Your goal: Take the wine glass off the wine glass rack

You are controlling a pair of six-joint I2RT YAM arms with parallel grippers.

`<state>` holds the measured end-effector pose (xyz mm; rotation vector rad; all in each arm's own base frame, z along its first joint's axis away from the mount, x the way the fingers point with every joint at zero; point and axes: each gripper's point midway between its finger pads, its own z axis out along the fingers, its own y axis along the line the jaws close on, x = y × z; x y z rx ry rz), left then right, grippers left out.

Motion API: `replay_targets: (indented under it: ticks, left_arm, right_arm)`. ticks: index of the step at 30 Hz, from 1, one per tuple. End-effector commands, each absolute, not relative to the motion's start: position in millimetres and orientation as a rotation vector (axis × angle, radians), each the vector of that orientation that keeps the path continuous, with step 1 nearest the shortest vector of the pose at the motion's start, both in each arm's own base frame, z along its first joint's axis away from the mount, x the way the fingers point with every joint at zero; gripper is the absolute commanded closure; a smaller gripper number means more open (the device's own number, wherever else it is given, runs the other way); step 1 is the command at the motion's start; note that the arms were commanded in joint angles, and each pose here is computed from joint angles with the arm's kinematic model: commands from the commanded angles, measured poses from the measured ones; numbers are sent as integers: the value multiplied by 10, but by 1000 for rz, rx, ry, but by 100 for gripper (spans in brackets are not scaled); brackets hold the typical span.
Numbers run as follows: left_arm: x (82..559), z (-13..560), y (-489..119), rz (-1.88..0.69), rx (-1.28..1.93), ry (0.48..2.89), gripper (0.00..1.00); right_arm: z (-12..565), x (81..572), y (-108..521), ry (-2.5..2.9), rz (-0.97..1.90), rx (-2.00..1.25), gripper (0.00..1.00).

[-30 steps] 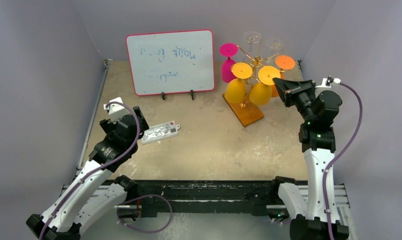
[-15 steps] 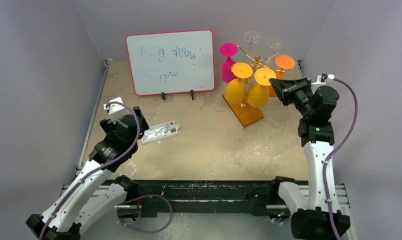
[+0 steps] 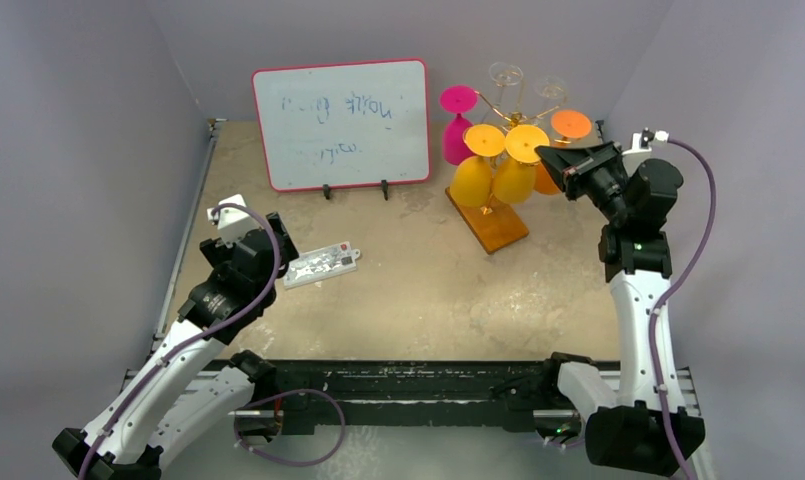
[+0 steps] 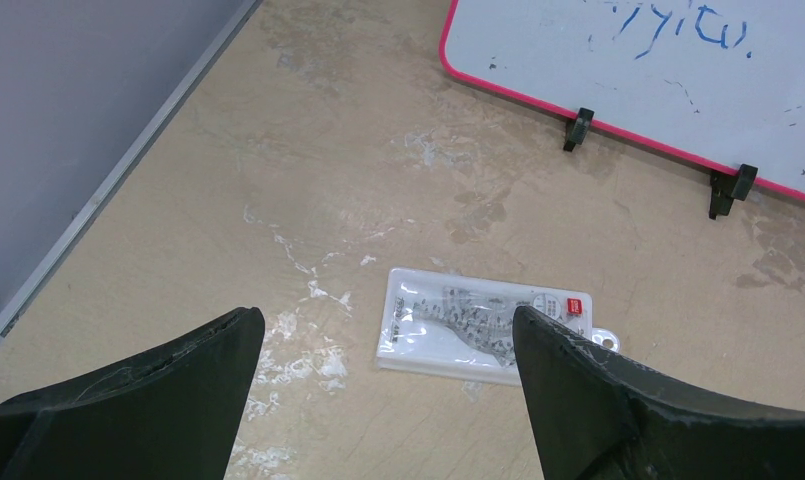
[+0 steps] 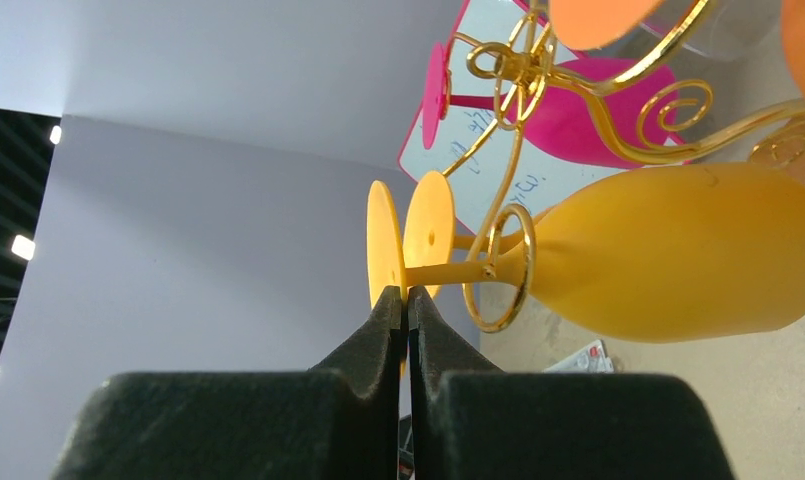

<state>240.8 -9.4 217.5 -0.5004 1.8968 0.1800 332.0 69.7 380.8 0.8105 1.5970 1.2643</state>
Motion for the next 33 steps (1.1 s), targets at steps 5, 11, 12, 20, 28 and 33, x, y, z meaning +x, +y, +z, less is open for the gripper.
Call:
replay_targets:
  ticks: [5, 11, 12, 20, 28, 33]
  left_arm:
    - [2451, 2377, -96, 144, -533, 1843, 5]
    - [2446, 2377, -95, 141, -535, 1841, 5]
    - [2448, 2372, -100, 140, -532, 1844, 5]
    - [2443, 2381, -99, 135, -536, 1841, 6]
    - [2444, 2380, -103, 133, -534, 1842, 6]
    - [2439, 2382, -95, 133, -538, 1837, 5]
  right_arm:
    - [4227, 3397, 684, 1488, 1299, 722, 100]
    - [4272, 3386, 457, 1388, 1204, 862, 100]
    - [4303, 3383, 444, 1366, 1213, 869, 100]
    - [4280, 3369, 308, 1297, 1196, 990, 100]
    - [4200, 3390, 365, 1332, 1219, 977, 100]
    - [4162, 3389, 379, 1338, 1227, 975, 100]
